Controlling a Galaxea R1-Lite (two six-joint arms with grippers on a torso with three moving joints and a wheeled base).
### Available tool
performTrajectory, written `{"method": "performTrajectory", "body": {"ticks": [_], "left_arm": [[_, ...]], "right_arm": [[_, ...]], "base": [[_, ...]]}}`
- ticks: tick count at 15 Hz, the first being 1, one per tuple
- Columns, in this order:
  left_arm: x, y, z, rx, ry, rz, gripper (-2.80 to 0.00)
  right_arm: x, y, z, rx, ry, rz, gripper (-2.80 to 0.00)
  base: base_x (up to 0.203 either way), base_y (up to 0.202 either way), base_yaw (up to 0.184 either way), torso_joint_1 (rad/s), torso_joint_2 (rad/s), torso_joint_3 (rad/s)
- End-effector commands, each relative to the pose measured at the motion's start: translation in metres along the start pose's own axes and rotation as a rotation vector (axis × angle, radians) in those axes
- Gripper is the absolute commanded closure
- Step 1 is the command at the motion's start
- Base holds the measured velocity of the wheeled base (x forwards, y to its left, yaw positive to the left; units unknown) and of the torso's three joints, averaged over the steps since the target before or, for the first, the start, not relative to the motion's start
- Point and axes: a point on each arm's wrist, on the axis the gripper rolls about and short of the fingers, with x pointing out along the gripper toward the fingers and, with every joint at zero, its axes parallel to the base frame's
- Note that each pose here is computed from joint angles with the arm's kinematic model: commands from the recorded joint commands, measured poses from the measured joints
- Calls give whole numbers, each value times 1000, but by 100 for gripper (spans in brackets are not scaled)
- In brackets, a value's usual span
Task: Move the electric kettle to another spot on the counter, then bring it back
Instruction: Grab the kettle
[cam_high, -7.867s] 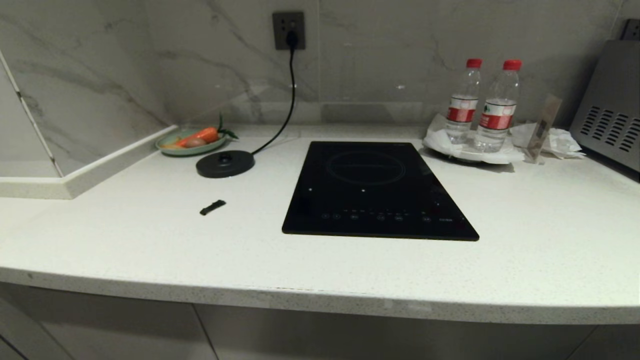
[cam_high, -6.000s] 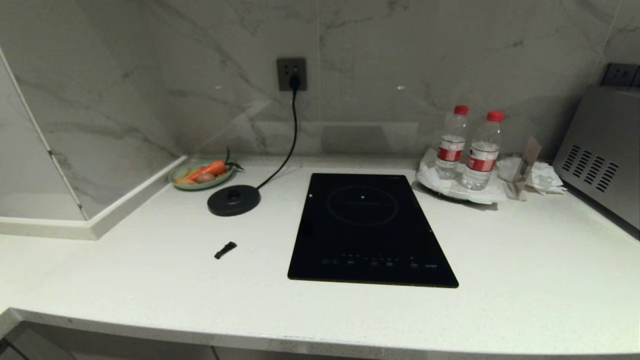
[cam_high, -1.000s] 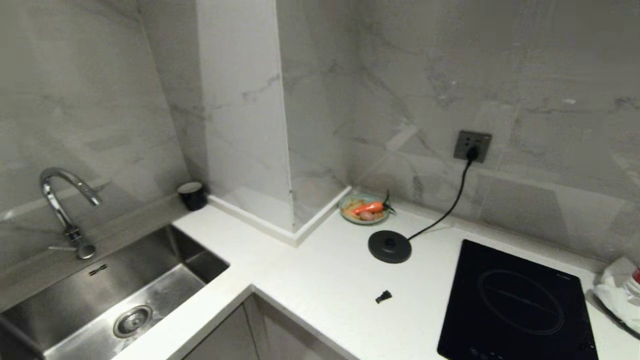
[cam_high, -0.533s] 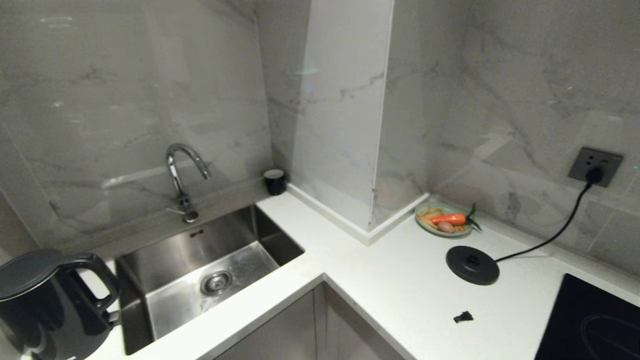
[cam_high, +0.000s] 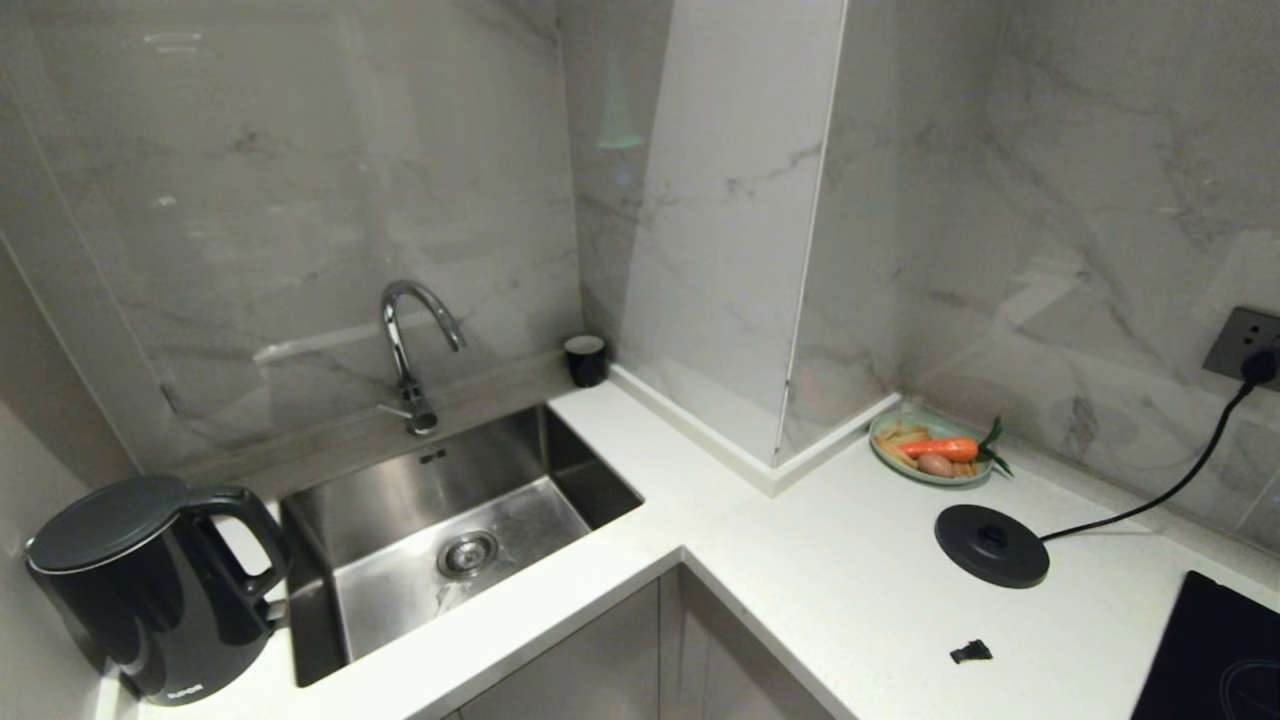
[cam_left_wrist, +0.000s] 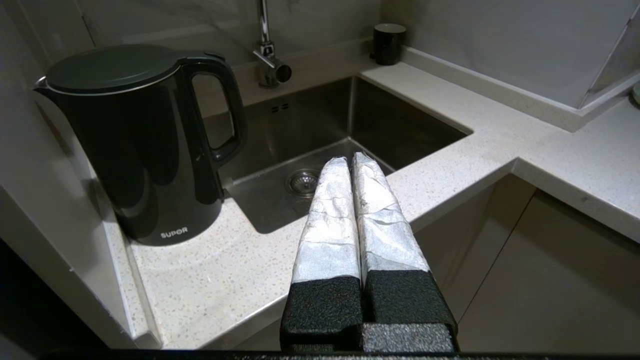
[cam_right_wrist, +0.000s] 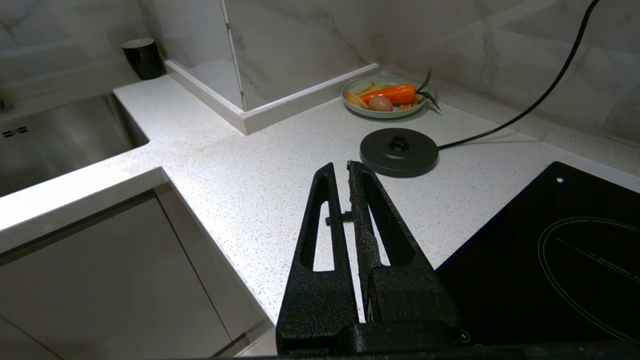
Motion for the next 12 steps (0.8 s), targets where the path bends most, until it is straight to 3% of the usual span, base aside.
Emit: {"method": "performTrajectory", "body": {"ticks": [1,9,12], "left_arm": [[0,0,0,0,-1,1,0],[-1,0,2,3,-2,4,0],[-10,1,33,1,-37,59,0]], "right_arm": [[0,0,0,0,0,0,0],[0,0,0,0,1,0,0],[0,0,0,0,0,0,0]], "base": [[0,0,0,0,0,0],[0,0,0,0,0,0],[0,0,0,0,0,0]]}}
